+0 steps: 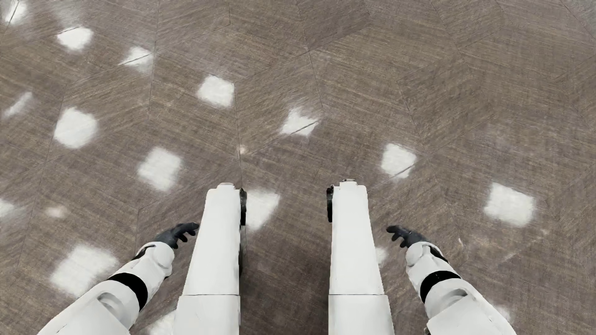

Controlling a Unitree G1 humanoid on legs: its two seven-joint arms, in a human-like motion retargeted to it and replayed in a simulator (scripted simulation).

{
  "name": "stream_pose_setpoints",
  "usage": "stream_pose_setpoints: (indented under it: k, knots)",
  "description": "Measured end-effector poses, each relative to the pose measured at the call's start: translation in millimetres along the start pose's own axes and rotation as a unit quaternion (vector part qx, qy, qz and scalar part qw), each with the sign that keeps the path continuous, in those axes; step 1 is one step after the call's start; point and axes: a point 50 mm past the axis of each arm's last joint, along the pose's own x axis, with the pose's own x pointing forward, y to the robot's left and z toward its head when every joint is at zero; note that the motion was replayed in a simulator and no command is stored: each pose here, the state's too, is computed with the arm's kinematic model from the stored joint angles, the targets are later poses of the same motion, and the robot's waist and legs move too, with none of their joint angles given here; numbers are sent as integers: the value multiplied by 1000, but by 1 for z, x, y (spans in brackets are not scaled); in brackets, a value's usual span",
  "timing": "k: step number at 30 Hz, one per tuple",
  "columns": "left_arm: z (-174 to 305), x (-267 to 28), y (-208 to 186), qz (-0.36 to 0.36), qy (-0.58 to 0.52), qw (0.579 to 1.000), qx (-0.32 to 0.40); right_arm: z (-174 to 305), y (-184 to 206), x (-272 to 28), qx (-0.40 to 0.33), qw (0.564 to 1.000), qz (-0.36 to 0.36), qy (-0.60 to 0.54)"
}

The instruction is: Rise from dark chair

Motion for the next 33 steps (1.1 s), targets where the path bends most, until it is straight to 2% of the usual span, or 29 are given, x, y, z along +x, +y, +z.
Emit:
stream_pose_setpoints:
  k: [11,19,23,28,33]
  knots:
    - [11,2,13,20,-10,1000,-4,13,-11,1,1,1000,-21,-19]
    - [45,5,50,73,-60,995,-6,41,-47,0,16,995,-73,-59]
    - [55,4,60,86,-82,993,-4,49,-56,-1,-2,993,-89,-78]
    - [25,4,39,71,-47,996,-17,24,-31,0,-12,995,-76,-63]
    - [-33,-5,2,23,24,999,-23,-50,29,-8,-22,999,13,29]
